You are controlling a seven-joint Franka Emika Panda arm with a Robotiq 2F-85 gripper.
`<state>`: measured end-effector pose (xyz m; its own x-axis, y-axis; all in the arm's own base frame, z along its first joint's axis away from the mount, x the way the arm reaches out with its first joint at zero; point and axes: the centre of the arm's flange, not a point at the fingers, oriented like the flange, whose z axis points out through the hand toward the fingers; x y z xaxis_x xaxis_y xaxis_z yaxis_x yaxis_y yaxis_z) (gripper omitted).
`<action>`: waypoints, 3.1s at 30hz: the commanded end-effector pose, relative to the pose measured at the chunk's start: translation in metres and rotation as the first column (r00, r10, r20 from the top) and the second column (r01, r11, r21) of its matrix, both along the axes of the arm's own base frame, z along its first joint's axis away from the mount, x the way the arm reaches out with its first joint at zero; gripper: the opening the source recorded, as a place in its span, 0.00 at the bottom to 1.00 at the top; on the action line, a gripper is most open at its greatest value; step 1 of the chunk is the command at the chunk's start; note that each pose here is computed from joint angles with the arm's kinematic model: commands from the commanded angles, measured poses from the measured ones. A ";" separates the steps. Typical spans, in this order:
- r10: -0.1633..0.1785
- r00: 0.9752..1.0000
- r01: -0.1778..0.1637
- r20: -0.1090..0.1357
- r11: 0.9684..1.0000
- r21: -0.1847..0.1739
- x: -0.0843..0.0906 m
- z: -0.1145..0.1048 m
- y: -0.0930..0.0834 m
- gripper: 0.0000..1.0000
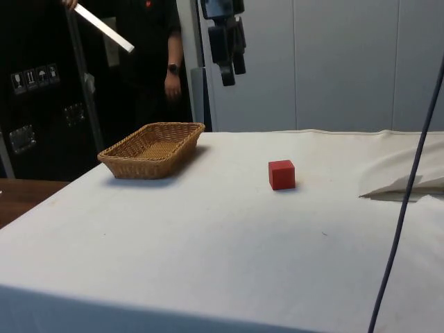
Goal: Pick up the cube and place it into the basket.
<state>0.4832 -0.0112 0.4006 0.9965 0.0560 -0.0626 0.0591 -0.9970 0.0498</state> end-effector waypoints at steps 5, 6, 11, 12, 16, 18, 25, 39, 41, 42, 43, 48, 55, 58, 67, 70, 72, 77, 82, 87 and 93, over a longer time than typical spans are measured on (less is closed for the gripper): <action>0.006 1.000 -0.006 0.009 1.000 -0.018 -0.011 -0.007 -0.006 1.00; 0.010 1.000 -0.010 0.007 1.000 -0.023 -0.016 -0.010 -0.008 1.00; 0.016 1.000 -0.016 0.004 0.999 -0.034 -0.024 -0.017 -0.012 1.00; 0.018 1.000 -0.018 0.001 0.999 -0.037 -0.028 -0.021 -0.015 1.00; 0.024 1.000 -0.024 -0.003 0.999 -0.046 -0.035 -0.029 -0.020 1.00; 0.028 1.000 -0.028 -0.005 0.998 -0.050 -0.038 -0.032 -0.022 1.00; 0.041 0.999 -0.041 -0.005 0.997 -0.067 -0.046 -0.047 -0.029 1.00; 0.084 0.996 -0.085 -0.012 0.993 -0.087 -0.051 -0.080 -0.046 1.00; 0.094 0.996 -0.094 -0.013 0.992 -0.087 -0.052 -0.089 -0.048 1.00; 0.095 0.995 -0.096 -0.015 0.992 -0.086 -0.053 -0.092 -0.050 1.00; 0.091 0.996 -0.093 -0.026 0.993 -0.079 -0.052 -0.091 -0.048 1.00; 0.108 0.994 -0.109 -0.019 0.990 -0.084 -0.057 -0.107 -0.056 1.00; 0.131 0.991 -0.132 -0.015 0.988 -0.079 -0.064 -0.123 -0.066 1.00; 0.145 0.989 -0.145 -0.006 0.986 -0.079 -0.067 -0.130 -0.069 1.00; 0.160 0.987 -0.158 0.025 0.985 -0.070 -0.076 -0.151 -0.068 1.00; 0.158 0.987 -0.157 0.019 0.985 -0.070 -0.077 -0.155 -0.067 1.00; 0.163 0.986 -0.160 0.036 0.985 -0.068 -0.079 -0.161 -0.067 1.00; 0.164 0.986 -0.161 0.040 0.984 -0.070 -0.082 -0.180 -0.065 1.00; 0.166 0.985 -0.163 0.042 0.984 -0.077 -0.082 -0.195 -0.064 1.00; 0.170 0.985 -0.166 0.034 0.982 -0.093 -0.080 -0.205 -0.066 1.00; 0.181 0.982 -0.177 0.043 0.980 -0.095 -0.080 -0.221 -0.064 1.00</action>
